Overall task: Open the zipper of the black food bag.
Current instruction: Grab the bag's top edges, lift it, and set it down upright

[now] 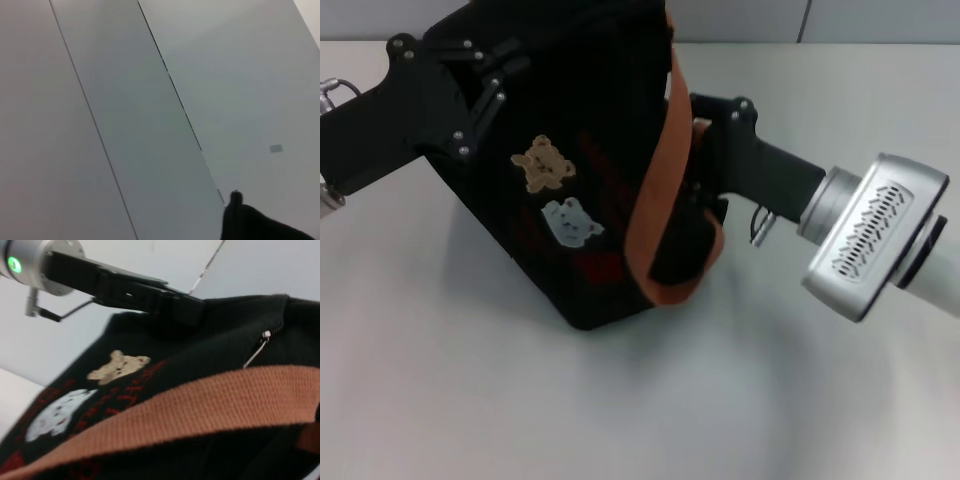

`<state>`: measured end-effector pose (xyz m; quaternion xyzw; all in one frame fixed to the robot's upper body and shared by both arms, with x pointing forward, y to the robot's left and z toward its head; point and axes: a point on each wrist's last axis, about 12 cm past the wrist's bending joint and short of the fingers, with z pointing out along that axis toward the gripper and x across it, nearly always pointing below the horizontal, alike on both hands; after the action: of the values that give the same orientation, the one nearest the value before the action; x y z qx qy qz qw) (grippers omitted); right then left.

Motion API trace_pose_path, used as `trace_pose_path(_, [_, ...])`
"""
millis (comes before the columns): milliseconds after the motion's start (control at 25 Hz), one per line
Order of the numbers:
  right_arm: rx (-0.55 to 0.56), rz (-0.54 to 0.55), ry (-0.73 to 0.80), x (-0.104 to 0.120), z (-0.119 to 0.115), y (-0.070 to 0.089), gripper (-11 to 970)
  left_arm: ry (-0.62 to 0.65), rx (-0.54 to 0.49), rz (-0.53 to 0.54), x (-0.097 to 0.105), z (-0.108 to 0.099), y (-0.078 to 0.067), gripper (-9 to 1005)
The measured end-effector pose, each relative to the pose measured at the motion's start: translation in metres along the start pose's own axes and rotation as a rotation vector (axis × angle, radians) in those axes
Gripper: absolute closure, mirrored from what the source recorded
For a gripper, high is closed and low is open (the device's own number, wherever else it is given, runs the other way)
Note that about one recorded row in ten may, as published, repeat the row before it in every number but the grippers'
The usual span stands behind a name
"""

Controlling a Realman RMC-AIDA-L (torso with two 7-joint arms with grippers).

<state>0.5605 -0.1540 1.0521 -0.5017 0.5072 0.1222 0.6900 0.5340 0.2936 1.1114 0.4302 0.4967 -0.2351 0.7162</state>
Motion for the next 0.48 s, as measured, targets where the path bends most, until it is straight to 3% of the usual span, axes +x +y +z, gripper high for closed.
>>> trace_pose_path(480, [0.04,-0.087,0.06,0.001,0.013,-0.001,594,-0.001,0.007,-0.001,0.0,0.001,-0.001,931])
